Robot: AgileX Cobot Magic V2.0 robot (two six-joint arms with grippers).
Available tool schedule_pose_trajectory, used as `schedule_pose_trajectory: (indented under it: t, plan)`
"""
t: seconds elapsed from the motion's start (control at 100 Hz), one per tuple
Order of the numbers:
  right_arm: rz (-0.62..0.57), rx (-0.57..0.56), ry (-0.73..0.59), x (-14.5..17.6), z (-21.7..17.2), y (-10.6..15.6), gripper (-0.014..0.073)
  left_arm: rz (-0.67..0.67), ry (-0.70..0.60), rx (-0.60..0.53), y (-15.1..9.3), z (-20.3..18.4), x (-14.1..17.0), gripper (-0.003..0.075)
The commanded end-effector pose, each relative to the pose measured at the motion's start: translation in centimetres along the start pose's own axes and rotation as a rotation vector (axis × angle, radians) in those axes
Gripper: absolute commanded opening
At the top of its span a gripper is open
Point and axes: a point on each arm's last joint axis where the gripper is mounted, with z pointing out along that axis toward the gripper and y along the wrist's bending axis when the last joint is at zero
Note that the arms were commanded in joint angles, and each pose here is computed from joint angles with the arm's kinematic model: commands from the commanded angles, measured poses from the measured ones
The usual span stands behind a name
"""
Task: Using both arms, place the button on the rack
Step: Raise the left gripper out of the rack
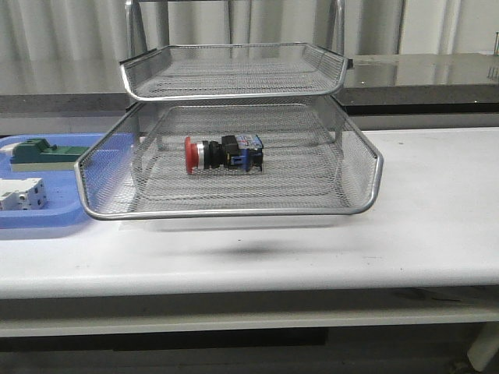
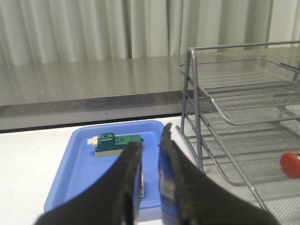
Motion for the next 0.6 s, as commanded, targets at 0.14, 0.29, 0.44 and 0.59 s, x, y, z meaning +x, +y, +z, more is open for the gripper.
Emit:
schedule_pose_trajectory:
  t: [0.14,0.29,0.44,0.59]
  plan:
    - [-0.015,0.006,-0.077,-1.07,-0.55,-0.10,-0.0067,-0.022,-0.099,-0.027,0.22,-0.13,-1.63,-0.0020]
    - [-0.015,0.006,-0.077,-1.07,-0.55,-0.10,-0.0067,-0.022,-0.099,-0.027,0.22,-0.13,-1.63,-0.0020]
    - [-0.017,-0.005,-0.116,-1.41,-0.58,0.01,-0.0067,-0.022,-0.099,-0.027,0.22,-0.13,-1.63,-0.0020]
    - [-0.002,-0.034,-0.137,-1.60,-0.61,0.27,-0.0067,-0.022,-0.099,-0.027,0.22,-0.13,-1.63,-0.0020]
